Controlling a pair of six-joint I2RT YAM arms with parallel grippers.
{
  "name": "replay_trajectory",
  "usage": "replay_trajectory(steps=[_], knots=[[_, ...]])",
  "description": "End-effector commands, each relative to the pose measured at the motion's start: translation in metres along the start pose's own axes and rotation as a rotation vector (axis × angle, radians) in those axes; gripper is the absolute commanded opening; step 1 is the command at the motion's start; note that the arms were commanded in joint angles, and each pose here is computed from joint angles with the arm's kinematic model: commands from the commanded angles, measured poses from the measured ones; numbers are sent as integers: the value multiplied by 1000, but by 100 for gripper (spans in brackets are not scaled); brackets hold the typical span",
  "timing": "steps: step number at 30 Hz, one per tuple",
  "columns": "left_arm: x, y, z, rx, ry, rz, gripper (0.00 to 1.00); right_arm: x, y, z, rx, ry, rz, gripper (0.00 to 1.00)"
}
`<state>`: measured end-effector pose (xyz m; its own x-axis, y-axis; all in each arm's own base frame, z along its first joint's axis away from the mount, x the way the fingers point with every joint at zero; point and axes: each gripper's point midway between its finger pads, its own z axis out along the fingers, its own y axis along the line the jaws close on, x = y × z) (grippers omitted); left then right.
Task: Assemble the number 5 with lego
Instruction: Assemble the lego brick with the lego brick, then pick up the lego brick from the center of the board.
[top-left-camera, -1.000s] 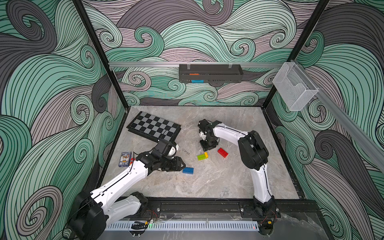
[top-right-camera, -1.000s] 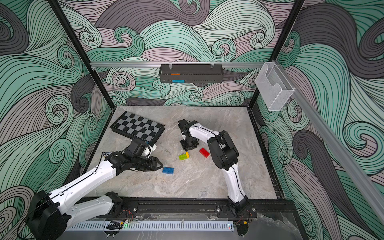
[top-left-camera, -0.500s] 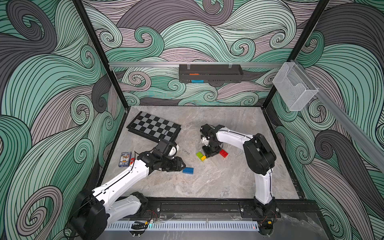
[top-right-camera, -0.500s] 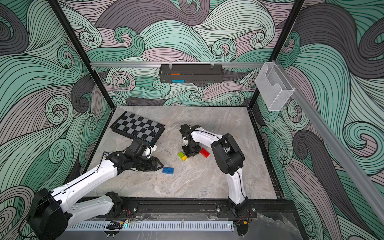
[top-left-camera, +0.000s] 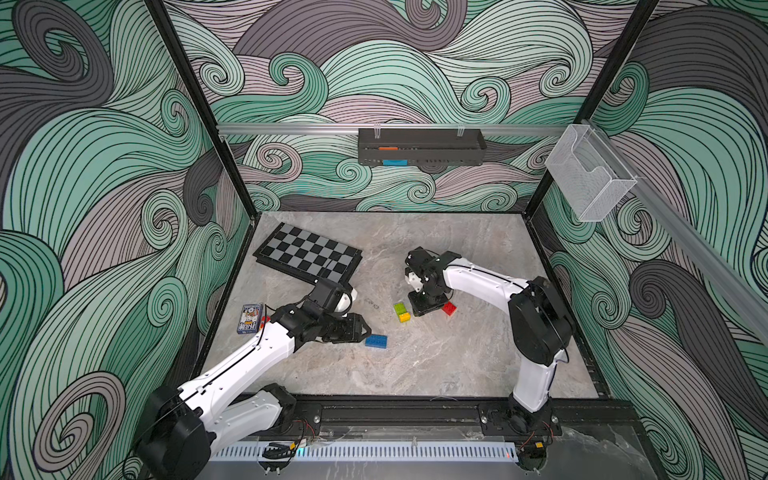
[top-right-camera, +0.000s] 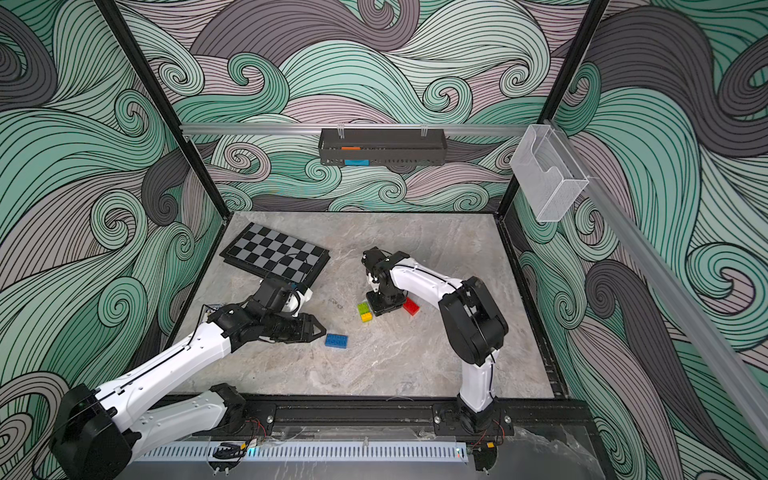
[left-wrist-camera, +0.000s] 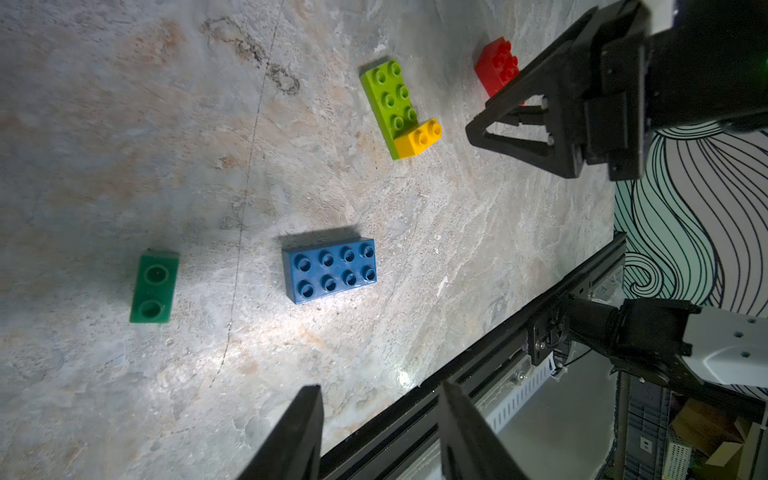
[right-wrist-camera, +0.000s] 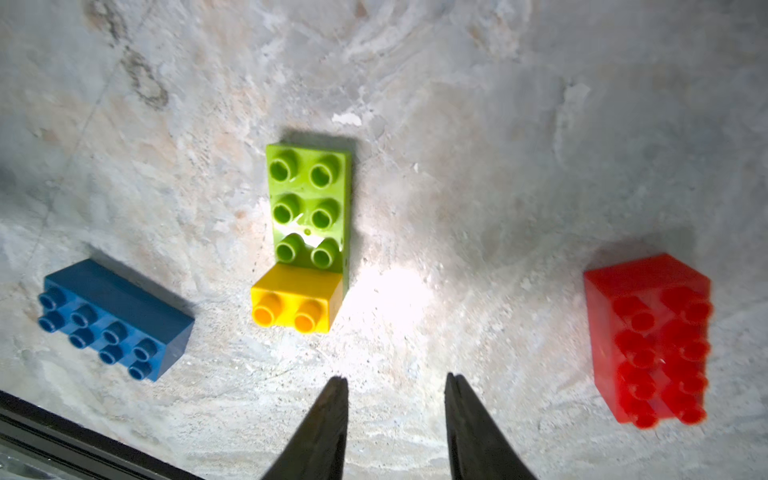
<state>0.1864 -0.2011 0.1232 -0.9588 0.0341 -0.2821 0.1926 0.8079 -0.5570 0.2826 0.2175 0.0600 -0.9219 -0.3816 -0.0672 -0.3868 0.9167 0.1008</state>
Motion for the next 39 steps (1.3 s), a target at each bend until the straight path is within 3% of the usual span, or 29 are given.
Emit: replay_trajectory(steps=[1,7,16,29,39], knots=[[10,1,-3,-9,29,12,49,4,-23,-13,33,-31,44,47],[11,-5,-3,0,38,37,49,16,-71,-14,87,-26,137,65],[14,-10,1,-4,68,63,50,5,-98,-1,72,-42,162,74],[17,-6,0,-18,66,64,49,8,-86,25,-46,6,179,71],[17,-6,5,-14,73,61,49,22,-78,33,33,48,145,60]])
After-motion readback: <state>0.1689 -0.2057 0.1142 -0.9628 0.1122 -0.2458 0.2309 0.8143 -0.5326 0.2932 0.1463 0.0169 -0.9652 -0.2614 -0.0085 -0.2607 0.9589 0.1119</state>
